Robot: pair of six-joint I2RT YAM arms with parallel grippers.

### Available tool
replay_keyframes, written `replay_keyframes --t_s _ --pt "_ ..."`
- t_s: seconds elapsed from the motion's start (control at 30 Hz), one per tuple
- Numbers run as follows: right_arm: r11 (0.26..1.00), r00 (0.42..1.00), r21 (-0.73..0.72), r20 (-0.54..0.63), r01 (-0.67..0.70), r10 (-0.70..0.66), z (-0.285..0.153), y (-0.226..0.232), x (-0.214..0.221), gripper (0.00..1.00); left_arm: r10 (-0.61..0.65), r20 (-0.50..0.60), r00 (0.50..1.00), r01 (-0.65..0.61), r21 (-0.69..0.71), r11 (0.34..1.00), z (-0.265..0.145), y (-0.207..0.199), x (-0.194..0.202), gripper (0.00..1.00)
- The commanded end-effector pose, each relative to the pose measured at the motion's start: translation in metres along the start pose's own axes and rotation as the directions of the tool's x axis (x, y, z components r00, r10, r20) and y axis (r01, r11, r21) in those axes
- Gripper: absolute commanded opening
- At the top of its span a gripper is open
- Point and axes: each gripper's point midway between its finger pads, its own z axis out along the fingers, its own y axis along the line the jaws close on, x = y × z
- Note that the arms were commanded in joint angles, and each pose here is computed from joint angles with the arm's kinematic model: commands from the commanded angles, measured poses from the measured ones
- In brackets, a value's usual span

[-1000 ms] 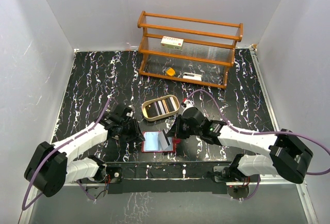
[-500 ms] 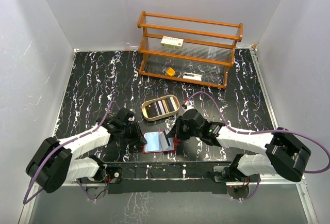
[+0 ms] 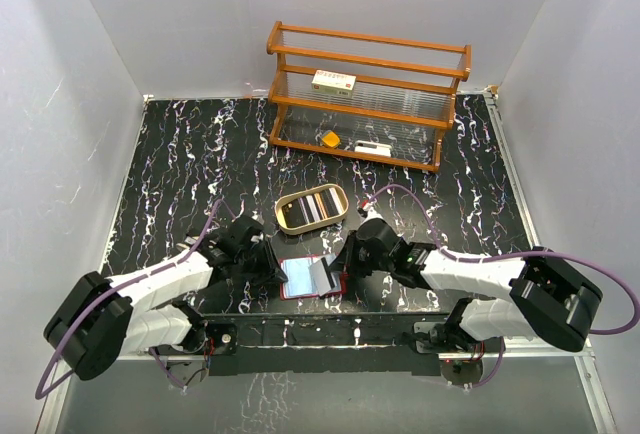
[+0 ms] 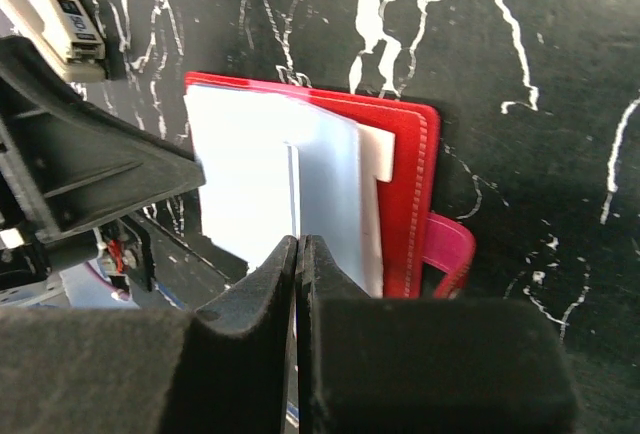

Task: Put the credit cards into the card holder
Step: Insert the credit card into the card holder.

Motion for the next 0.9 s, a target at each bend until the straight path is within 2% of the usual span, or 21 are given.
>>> replay_keyframes --t_s 0.0,0.23,0.87 --pt "0.999 0.998 -0.037 0.045 0.038 -0.036 0.002 0.005 -0.006 0.0 -0.004 -0.015 1.0 0.003 -0.09 0.996 -0.004 0.026 0.013 0.16" --pt "0.994 0.997 -0.096 0.05 0.055 -0.05 0.0 0.007 -0.002 0.0 -0.012 -0.046 0.999 0.007 -0.109 0.994 0.0 0.035 0.022 0.17" --pt "0.982 0.997 -0.176 0.03 0.074 -0.07 0.001 0.024 0.001 0.0 0.002 -0.038 0.999 -0.006 -0.11 0.994 0.001 0.04 0.023 0.18"
